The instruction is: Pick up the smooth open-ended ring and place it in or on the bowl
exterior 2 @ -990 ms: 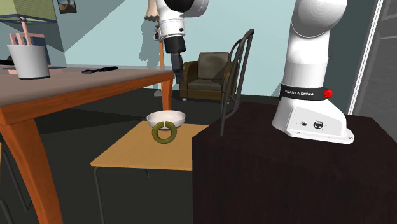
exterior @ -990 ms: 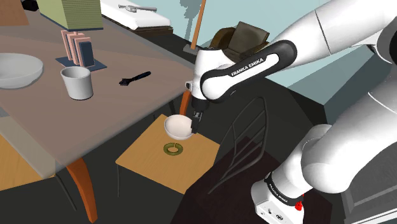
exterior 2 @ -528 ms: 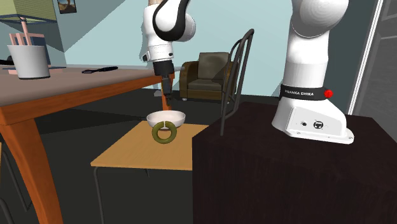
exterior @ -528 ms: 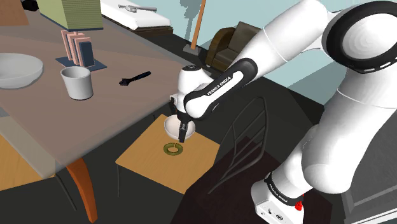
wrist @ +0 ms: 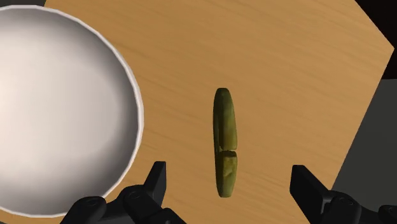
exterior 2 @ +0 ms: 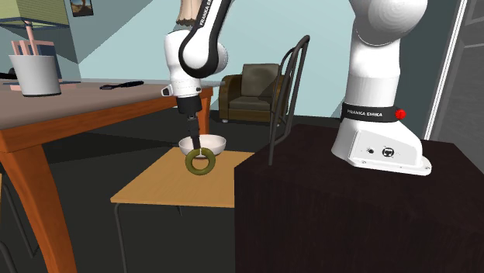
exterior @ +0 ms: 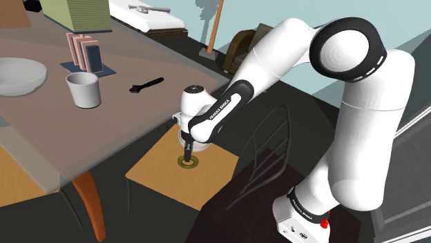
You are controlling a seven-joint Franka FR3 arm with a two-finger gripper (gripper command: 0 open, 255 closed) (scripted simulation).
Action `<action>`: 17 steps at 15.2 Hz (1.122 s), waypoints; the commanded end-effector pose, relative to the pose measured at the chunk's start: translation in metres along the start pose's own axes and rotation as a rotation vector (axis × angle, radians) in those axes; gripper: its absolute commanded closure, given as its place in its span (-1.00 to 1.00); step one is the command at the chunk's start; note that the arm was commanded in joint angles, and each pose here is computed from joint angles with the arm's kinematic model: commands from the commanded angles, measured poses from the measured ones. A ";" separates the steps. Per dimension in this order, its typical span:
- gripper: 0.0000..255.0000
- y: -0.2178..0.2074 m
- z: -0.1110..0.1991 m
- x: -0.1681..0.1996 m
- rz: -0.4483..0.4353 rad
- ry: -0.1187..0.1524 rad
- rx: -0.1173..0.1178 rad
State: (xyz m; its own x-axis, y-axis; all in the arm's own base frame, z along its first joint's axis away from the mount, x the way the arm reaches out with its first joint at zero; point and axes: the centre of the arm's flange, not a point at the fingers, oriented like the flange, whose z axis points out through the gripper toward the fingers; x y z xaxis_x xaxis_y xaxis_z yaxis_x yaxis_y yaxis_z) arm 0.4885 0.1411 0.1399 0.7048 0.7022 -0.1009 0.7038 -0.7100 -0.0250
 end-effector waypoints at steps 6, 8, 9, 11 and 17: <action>-1.00 -0.002 0.041 0.004 -0.007 -0.011 0.009; -1.00 -0.002 0.041 0.004 -0.007 -0.011 0.009; -1.00 -0.002 0.041 0.004 -0.007 -0.011 0.009; -1.00 -0.002 0.041 0.004 -0.007 -0.011 0.009; 1.00 0.009 0.051 -0.015 -0.006 -0.011 0.012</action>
State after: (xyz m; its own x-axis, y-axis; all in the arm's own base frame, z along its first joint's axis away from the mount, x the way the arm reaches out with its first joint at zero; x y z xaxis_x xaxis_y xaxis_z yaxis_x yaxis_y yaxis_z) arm 0.4908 0.1378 0.1340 0.6832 0.7291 -0.0409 0.7300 -0.6834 0.0108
